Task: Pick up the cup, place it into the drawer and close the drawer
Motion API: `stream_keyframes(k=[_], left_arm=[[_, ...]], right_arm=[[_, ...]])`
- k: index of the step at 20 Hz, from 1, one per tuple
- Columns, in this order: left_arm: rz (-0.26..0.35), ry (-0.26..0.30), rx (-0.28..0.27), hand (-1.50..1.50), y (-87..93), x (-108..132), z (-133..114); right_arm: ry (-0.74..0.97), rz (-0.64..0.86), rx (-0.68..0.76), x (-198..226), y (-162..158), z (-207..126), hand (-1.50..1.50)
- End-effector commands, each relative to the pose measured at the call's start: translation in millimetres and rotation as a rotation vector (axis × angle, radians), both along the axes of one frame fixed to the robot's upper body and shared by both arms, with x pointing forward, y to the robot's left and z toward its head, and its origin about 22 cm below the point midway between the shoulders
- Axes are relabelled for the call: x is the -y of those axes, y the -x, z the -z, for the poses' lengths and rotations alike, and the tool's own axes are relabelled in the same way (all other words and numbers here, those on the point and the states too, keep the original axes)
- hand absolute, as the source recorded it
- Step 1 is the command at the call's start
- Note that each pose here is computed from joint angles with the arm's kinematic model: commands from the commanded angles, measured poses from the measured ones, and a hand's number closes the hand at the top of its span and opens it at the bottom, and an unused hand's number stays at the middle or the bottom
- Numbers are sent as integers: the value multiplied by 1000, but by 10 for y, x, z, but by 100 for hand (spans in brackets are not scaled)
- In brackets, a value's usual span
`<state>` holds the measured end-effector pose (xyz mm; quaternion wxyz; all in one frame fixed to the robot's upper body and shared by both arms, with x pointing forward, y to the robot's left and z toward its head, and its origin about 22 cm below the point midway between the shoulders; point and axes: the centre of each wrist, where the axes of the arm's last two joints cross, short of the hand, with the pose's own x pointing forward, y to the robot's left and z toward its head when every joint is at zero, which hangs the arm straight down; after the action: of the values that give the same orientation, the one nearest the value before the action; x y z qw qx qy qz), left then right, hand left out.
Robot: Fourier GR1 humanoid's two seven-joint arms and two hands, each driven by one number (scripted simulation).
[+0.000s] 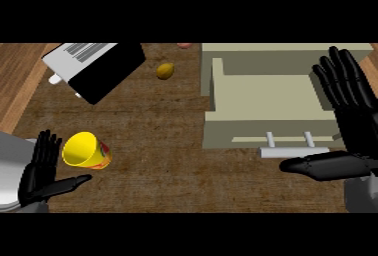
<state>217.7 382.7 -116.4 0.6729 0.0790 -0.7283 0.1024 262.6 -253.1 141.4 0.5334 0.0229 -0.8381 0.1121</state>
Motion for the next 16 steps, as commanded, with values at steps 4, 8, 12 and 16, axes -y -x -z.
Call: stream_keyframes(k=[4, 8, 12, 16], left_arm=[[-42, -2, 21, -150, 146, -179, 239], [-28, 4, 38, -150, 145, -56, 339], [-14, 2, 38, -150, -39, 215, 377], [-1, -18, 45, -150, -264, 60, 174]], right_arm=[[-6, 3, 2, 14, -46, -83, -150], [0, -17, 4, 222, -22, -77, -150], [5, 11, -3, 124, -114, -218, -150], [8, -13, -12, 151, 5, 53, -150]])
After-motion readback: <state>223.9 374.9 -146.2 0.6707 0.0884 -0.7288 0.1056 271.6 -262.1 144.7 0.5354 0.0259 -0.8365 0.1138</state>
